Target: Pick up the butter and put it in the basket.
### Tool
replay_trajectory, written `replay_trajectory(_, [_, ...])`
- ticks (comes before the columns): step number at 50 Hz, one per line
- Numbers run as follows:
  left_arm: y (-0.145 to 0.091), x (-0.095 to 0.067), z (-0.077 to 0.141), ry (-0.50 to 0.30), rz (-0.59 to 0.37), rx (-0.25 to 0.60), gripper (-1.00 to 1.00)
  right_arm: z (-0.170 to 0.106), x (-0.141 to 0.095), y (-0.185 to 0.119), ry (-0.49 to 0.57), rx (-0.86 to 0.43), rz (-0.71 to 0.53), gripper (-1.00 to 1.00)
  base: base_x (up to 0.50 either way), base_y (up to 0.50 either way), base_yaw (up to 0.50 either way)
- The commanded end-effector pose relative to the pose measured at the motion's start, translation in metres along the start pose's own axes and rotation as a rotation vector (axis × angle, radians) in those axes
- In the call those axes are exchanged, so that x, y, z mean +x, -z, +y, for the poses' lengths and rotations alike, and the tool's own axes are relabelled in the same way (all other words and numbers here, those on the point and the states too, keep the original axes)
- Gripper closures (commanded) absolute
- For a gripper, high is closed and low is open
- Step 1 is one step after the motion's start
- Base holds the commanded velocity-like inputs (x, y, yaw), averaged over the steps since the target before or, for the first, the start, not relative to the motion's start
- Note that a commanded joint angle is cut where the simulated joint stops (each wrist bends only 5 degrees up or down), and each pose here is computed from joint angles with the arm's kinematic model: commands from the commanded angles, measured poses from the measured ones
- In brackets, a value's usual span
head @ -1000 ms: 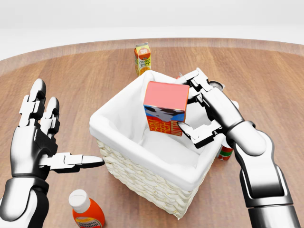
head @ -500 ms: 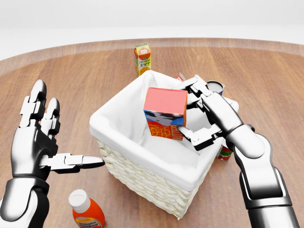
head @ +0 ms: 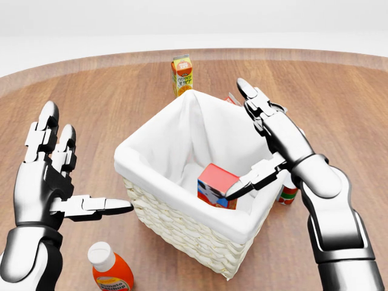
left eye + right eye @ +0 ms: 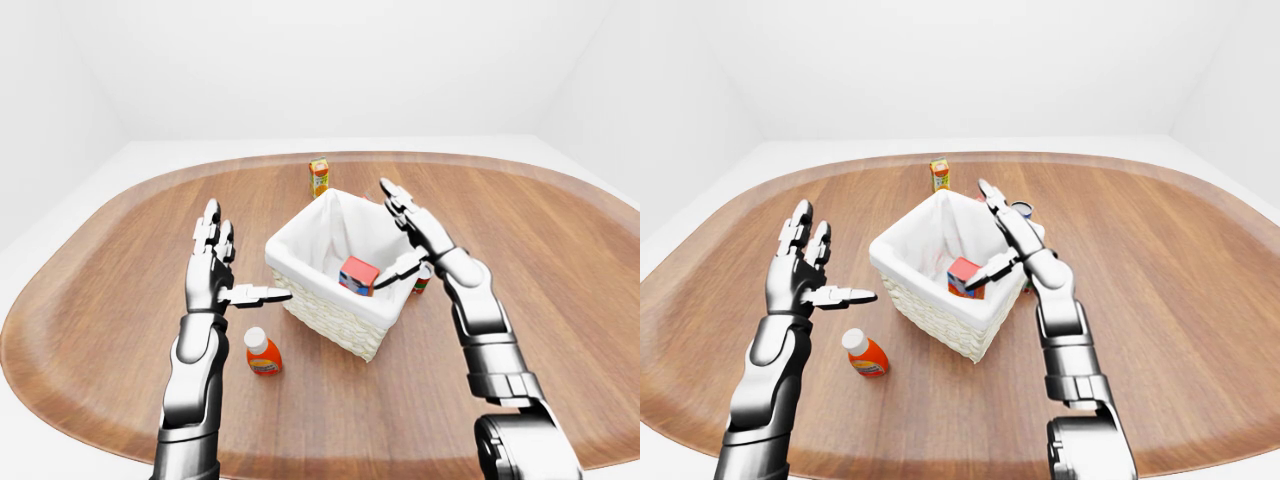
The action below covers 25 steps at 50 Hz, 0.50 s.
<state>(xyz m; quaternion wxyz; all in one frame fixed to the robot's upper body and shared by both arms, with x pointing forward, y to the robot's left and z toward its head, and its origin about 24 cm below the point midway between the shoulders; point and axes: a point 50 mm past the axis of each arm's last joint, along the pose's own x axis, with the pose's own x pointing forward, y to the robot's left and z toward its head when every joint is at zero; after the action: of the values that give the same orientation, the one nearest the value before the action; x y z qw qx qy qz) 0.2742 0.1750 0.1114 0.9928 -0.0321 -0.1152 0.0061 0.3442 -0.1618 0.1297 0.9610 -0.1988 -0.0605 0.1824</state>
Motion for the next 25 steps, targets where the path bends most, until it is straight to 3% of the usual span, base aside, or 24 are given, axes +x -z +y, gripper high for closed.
replay_trajectory(1, [-0.001,0.001,0.000,0.002,-0.005,0.000,-1.00,-0.004,0.001,-0.006,0.010,0.001,-0.019,-1.00,0.00,0.00,0.00])
replay_trajectory(7, [-0.002,0.001,0.000,0.003,-0.009,-0.001,-1.00,-0.003,-0.005,-0.013,0.025,0.004,-0.053,-1.00,0.00,0.00,0.00])
replay_trajectory(12, [-0.004,0.002,0.000,0.001,-0.016,0.000,-1.00,-0.007,-0.015,-0.022,0.116,0.046,-0.122,-1.00,0.00,0.00,0.00])
replay_trajectory(25, [-0.004,0.000,-0.001,0.002,-0.018,0.000,-1.00,0.015,-0.048,0.002,0.279,0.238,-0.139,-1.00,0.00,0.00,0.00])
